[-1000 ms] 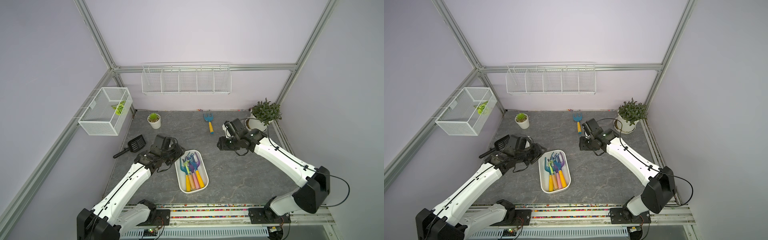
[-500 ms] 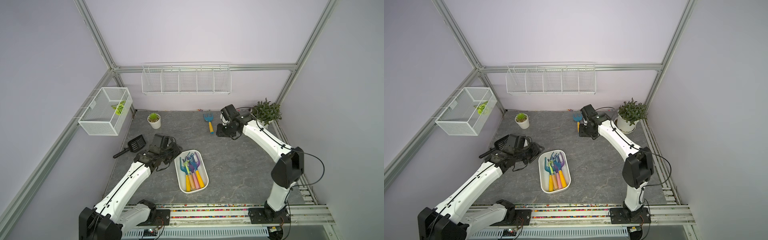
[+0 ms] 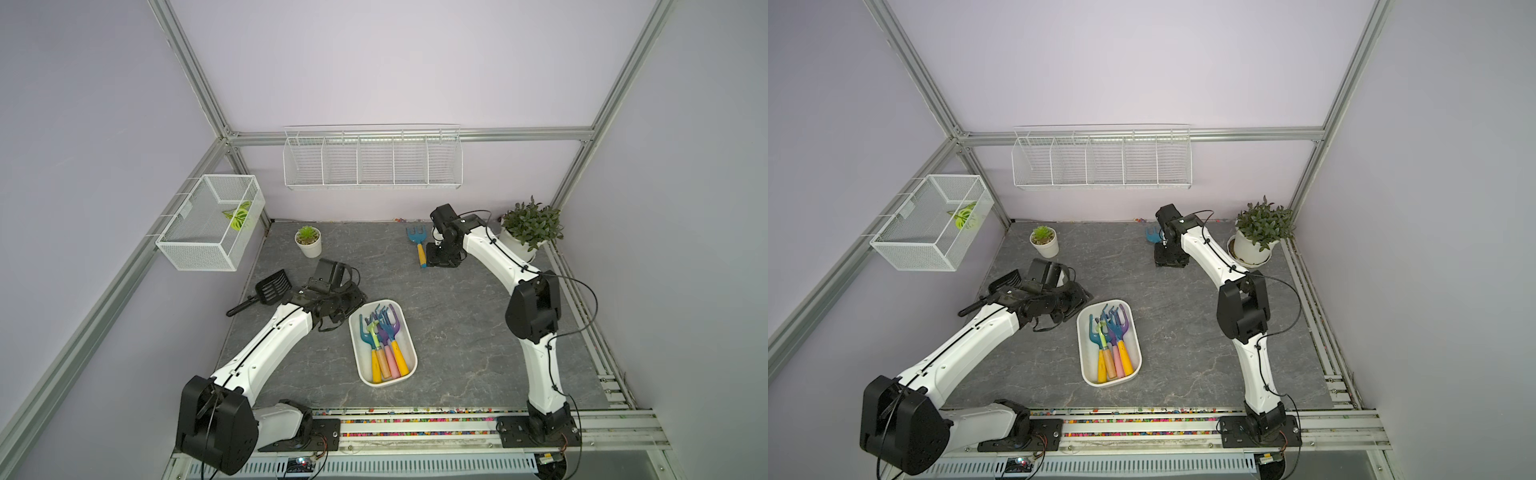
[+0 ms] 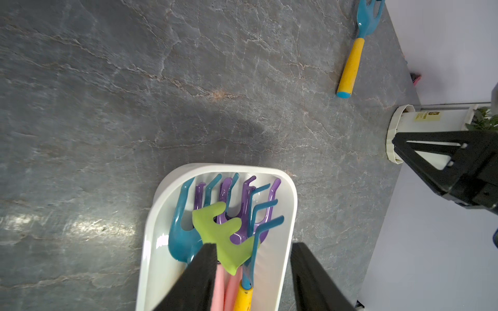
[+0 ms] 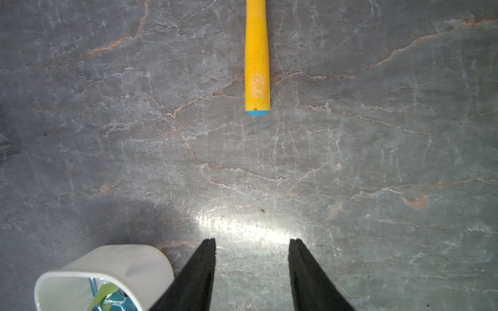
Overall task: Put the rake into the storage box
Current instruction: Pick up the rake at the center of the board.
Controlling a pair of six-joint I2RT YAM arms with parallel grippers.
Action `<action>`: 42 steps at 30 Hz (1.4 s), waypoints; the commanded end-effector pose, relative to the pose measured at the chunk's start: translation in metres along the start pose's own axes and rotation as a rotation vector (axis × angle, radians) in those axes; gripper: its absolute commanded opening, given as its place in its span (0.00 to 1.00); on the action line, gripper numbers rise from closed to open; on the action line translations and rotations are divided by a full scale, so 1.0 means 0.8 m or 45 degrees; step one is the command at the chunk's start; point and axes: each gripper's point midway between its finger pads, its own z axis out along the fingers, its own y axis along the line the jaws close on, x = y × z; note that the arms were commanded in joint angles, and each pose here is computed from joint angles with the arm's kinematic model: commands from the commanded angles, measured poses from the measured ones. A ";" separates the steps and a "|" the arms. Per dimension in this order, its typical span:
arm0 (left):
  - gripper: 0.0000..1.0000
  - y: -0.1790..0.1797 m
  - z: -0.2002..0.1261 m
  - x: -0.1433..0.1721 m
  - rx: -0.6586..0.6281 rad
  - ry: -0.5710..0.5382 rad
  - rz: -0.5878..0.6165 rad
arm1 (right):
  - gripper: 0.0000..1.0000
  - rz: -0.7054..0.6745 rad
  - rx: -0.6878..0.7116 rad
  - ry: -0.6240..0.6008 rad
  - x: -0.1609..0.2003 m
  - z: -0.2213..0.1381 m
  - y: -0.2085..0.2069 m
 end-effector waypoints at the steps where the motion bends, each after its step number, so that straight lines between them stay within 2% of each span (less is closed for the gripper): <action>1: 0.50 0.003 -0.003 -0.006 -0.009 0.019 0.015 | 0.49 -0.019 0.024 0.054 0.000 0.017 -0.006; 12: 0.49 0.021 -0.005 -0.010 -0.029 0.065 0.003 | 0.50 -0.092 0.064 -0.058 -0.044 0.068 -0.009; 21: 0.49 0.020 0.003 -0.010 -0.006 0.146 0.015 | 0.52 -0.140 0.115 -0.154 -0.077 0.089 -0.012; 35: 0.46 0.027 0.007 -0.023 0.002 0.183 -0.018 | 0.51 -0.108 0.094 -0.211 -0.097 0.120 -0.015; 42: 0.46 0.027 0.007 -0.027 -0.001 0.180 -0.017 | 0.45 -0.092 0.077 -0.213 -0.100 0.131 -0.017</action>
